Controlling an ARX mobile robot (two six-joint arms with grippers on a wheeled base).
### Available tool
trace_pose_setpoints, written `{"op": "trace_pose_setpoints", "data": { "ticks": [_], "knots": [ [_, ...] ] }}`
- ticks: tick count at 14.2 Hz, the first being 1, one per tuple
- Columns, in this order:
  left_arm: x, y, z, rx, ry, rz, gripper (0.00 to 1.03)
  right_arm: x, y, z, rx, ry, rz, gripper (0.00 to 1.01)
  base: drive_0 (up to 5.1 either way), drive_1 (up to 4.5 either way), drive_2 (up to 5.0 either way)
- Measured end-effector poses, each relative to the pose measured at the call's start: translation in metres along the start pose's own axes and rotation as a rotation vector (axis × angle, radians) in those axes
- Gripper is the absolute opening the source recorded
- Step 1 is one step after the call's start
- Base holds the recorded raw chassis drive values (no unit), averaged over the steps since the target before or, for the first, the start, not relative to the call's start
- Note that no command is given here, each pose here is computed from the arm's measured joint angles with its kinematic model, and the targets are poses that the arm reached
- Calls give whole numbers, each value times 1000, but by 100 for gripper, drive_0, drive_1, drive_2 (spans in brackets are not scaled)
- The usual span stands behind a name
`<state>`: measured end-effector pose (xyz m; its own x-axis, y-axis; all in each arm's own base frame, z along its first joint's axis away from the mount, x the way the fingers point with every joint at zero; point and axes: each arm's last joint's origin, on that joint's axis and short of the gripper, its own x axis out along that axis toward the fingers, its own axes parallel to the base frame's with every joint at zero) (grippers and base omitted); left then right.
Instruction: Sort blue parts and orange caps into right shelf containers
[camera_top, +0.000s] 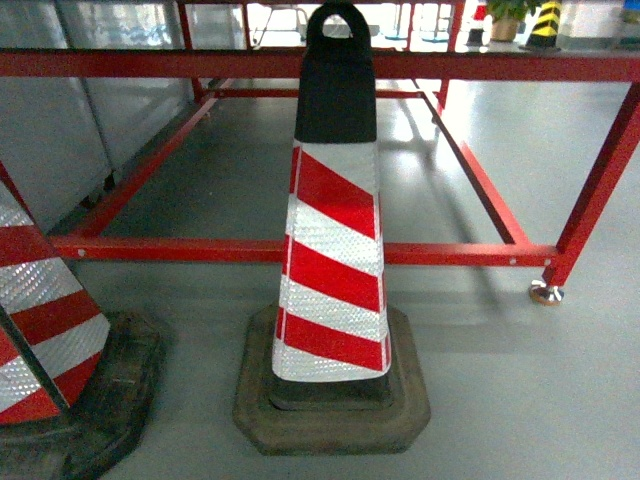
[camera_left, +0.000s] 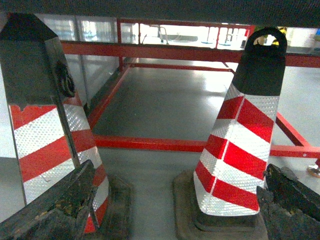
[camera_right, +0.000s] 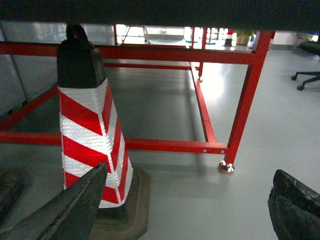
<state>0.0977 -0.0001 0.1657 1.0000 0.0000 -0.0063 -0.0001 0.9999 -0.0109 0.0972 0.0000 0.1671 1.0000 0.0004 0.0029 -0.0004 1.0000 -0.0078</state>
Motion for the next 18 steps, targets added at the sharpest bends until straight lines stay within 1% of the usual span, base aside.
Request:
{"op": "trace_pose_setpoints", "data": {
  "ticks": [7, 18],
  "knots": [
    [0, 0, 0, 5, -2, -1, 98, 0, 0, 0, 8, 1, 0, 98, 0, 0, 0],
    [0, 0, 0, 11, -2, 0, 98, 0, 0, 0, 8, 0, 0, 98, 0, 0, 0]
  ]
}}
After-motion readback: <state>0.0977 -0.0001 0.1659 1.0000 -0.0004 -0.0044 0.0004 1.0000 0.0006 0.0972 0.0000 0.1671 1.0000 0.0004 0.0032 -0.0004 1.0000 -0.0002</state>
